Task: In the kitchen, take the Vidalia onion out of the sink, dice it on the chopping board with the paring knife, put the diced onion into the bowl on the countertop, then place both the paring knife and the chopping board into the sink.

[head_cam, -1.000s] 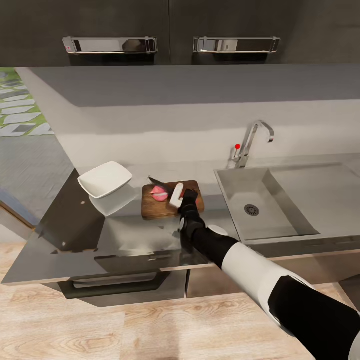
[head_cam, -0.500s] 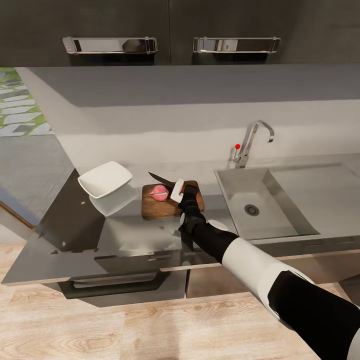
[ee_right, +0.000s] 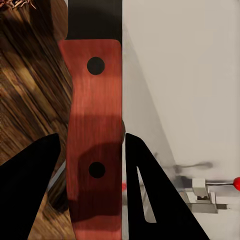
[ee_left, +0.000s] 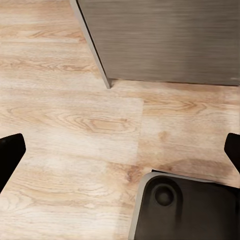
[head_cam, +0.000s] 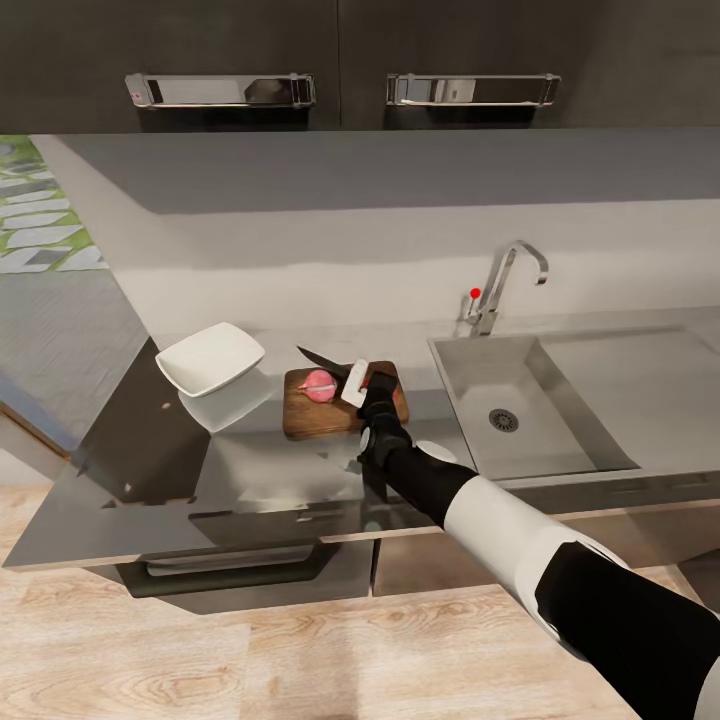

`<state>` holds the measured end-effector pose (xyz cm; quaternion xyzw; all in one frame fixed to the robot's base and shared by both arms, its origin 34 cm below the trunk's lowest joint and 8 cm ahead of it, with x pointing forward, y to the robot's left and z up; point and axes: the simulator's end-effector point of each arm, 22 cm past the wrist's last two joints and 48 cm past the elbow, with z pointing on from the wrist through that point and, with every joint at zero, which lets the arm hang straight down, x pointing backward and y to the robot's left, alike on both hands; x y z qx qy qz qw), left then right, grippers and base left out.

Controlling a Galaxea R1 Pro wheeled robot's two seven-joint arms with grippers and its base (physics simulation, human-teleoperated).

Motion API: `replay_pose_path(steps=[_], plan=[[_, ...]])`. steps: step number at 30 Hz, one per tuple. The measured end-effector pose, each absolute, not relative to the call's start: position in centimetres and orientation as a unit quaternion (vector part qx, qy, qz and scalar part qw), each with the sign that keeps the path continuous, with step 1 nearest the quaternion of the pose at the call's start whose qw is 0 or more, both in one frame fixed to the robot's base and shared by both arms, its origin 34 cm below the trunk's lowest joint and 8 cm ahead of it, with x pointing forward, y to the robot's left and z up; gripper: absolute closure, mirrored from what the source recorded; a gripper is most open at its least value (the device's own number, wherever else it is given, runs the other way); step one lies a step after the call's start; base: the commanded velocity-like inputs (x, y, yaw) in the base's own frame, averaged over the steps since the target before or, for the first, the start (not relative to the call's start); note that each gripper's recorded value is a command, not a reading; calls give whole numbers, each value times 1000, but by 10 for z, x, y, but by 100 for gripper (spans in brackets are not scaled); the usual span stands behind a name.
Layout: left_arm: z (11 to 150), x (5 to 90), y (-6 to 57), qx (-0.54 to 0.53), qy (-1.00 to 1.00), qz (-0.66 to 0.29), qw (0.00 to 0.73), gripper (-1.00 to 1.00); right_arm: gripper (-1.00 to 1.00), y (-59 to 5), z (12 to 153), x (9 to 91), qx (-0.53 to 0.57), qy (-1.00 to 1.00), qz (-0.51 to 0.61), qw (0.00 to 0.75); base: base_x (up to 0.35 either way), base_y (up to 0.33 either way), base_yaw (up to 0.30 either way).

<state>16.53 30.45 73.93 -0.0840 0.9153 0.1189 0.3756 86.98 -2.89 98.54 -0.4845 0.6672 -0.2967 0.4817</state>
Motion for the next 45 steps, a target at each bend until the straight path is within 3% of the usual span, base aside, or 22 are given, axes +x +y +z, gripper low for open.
replay_pose_path(steps=[45], plan=[[739,165,304,-84,915,119,376,-100,100,-43,953,861,-503,680,-295,444,0,0,0]])
